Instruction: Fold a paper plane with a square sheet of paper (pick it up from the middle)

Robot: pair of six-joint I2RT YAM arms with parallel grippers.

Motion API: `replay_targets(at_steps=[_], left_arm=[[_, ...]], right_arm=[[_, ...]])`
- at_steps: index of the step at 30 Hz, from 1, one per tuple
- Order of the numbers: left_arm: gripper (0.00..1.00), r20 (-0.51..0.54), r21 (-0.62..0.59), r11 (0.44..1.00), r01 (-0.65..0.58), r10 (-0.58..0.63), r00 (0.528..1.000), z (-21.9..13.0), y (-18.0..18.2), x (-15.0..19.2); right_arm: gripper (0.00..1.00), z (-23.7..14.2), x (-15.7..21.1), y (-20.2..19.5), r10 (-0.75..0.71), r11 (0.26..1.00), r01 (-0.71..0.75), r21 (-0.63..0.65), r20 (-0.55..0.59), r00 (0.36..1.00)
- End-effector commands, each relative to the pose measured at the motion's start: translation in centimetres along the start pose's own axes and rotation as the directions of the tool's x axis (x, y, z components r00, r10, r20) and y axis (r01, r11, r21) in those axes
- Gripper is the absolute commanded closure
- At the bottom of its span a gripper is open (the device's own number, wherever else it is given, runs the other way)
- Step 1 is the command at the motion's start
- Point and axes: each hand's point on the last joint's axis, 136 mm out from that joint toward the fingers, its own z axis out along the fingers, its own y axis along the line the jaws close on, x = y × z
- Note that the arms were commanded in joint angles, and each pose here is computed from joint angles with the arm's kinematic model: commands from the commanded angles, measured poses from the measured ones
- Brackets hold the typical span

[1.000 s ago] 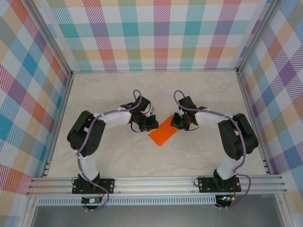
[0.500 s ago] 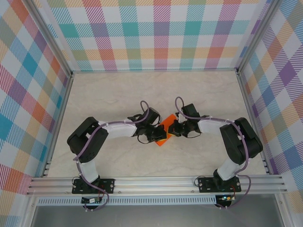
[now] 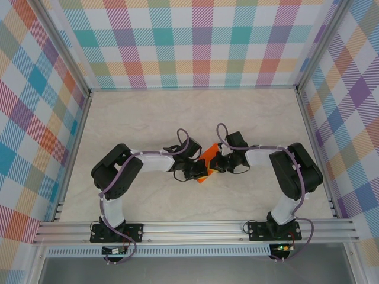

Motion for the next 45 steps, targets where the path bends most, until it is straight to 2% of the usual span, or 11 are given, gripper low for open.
replay_targets(at_steps=[1, 8, 16, 30, 38, 42, 45], left_arm=[[1.0, 0.001, -0.031, 0.999, -0.026, 0.026, 1.0, 0.3, 0.3, 0.1], [1.0, -0.026, -0.087, 0.996, -0.011, 0.009, 1.0, 0.5, 2.0, 1.0], [1.0, -0.063, -0.186, 0.982, 0.014, -0.026, 0.998, 0.4, 4.8, 2.4], [1.0, -0.082, -0.282, 0.959, 0.033, -0.059, 0.995, -0.3, 7.6, 3.8], [1.0, -0.086, -0.309, 0.951, -0.021, -0.007, 0.996, -1.2, 8.0, 3.5], [1.0, -0.083, -0.288, 0.955, -0.077, 0.056, 0.995, -1.8, 7.6, 2.4], [1.0, -0.086, -0.245, 0.961, -0.124, 0.106, 0.991, -1.9, 6.1, 1.5]], right_arm=[[1.0, 0.4, 0.3, -0.8, -0.032, 0.999, 0.032, 0.006, -0.004, 0.999], [1.0, 0.5, 0.4, -1.7, -0.063, 0.998, 0.063, 0.024, 0.023, 0.998], [1.0, 0.0, -1.2, -2.8, -0.052, 0.999, 0.051, 0.017, 0.086, 0.995], [1.0, -4.2, -7.0, -8.0, 0.138, 0.981, -0.169, 0.093, 0.272, 0.952], [1.0, -6.9, -8.6, -10.4, 0.203, 0.946, -0.286, 0.156, 0.403, 0.892], [1.0, -8.2, -9.1, -9.4, 0.189, 0.951, -0.274, 0.143, 0.434, 0.881], [1.0, -9.2, -9.0, -7.3, 0.164, 0.971, -0.223, 0.087, 0.437, 0.884]])
